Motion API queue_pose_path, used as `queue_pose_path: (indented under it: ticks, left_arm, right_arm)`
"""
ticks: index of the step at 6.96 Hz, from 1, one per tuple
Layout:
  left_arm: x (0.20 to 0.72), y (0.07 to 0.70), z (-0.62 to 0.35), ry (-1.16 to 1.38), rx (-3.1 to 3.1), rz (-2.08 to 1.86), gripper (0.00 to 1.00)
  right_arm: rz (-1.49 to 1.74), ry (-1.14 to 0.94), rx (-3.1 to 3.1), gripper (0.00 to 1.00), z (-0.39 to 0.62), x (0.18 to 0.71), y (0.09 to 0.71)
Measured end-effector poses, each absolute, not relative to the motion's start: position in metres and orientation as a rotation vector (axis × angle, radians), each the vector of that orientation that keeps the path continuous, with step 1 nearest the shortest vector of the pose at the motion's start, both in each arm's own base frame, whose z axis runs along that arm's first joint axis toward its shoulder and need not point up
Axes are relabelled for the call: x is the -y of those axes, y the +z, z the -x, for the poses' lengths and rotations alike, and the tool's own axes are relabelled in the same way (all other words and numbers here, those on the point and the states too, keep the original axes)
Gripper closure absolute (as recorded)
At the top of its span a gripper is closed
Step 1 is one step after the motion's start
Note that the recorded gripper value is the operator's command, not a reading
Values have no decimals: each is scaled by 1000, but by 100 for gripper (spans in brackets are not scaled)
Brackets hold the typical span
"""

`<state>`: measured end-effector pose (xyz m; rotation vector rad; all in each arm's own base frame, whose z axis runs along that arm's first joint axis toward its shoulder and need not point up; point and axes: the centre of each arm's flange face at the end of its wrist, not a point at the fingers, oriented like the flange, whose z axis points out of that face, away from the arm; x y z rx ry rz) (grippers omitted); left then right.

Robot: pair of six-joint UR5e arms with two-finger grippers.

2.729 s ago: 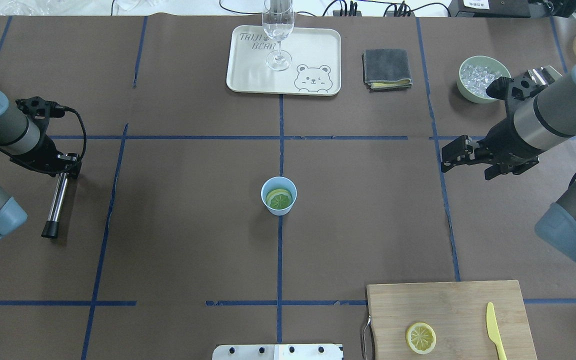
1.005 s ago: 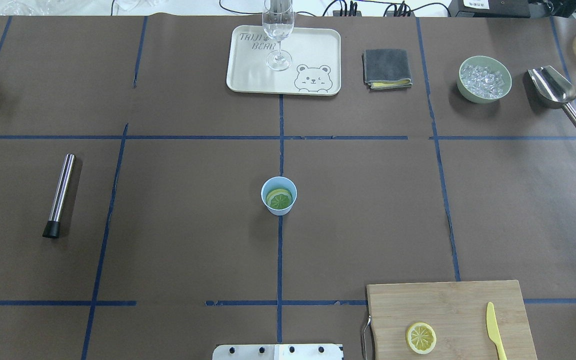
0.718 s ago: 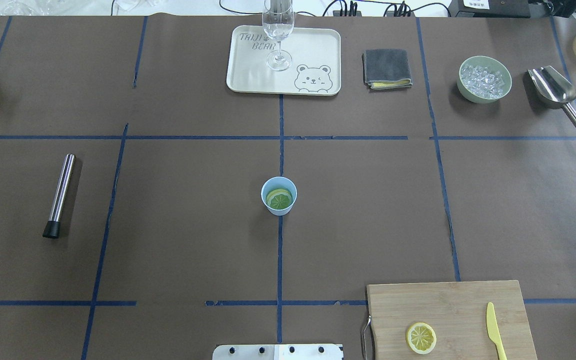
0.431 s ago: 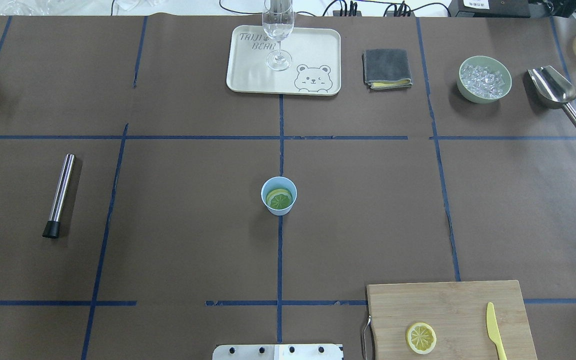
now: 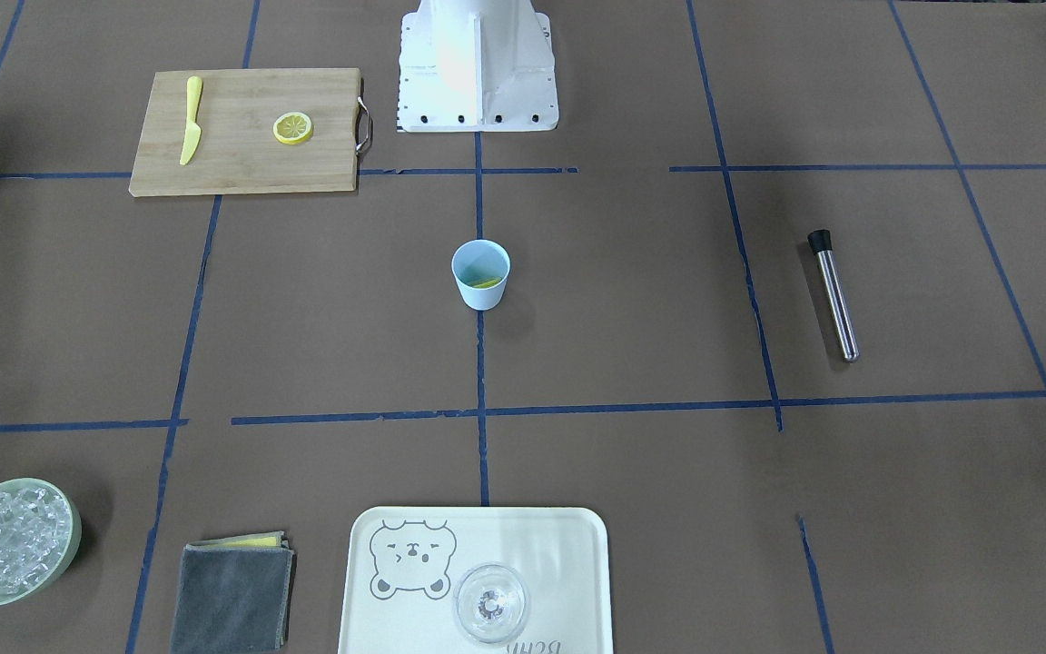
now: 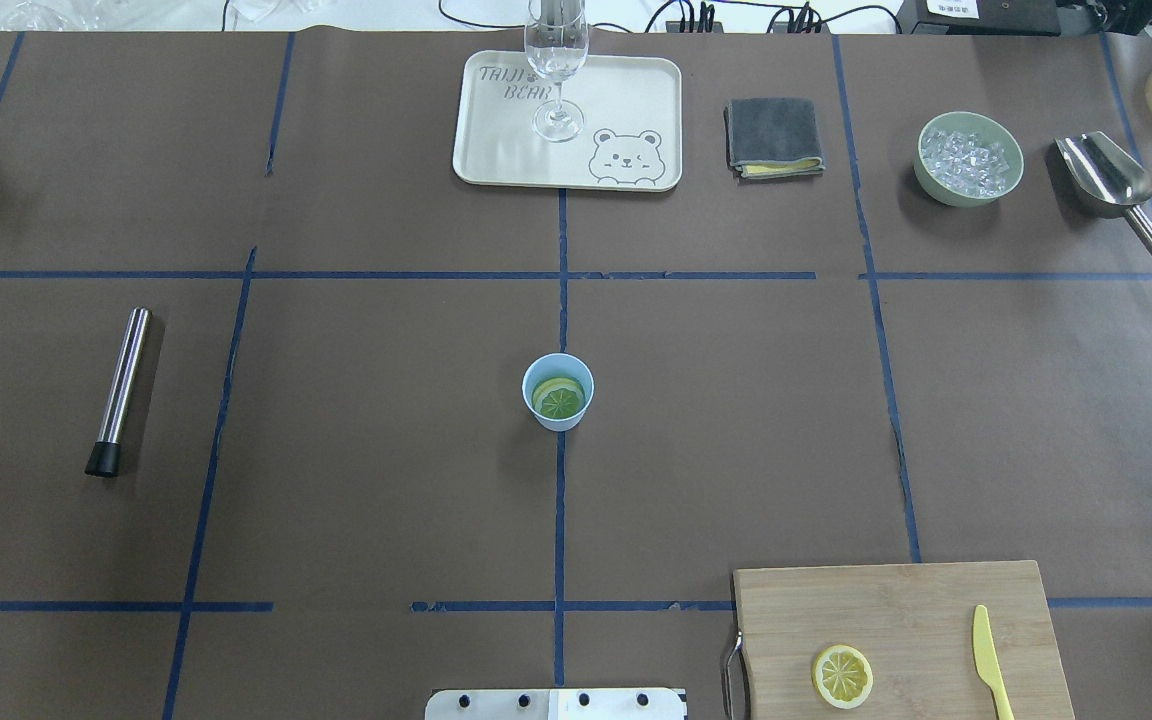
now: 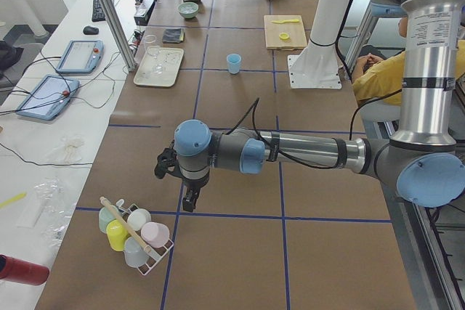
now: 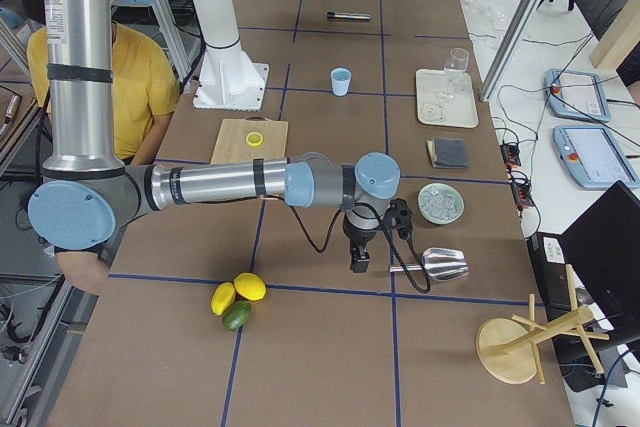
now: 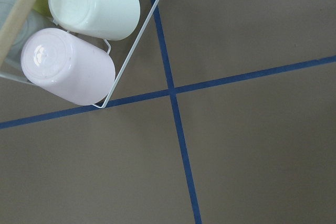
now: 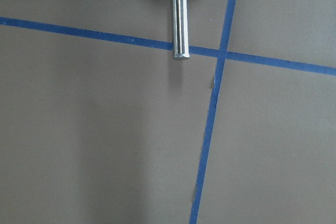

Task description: Squeeze lemon into cup

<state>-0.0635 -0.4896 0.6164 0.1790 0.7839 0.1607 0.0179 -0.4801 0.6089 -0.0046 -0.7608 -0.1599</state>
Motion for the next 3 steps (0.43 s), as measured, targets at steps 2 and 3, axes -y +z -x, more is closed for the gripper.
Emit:
queue_pose_path:
  ticks: [2,3]
  left_arm:
    - [489,627,63,129,-797,-149,0]
    - [489,628,61,81,-825,-125,0]
  right_arm:
    - [3,-155,760,0,-17,483,606]
    - [5,-152,761,0,-17,483,606]
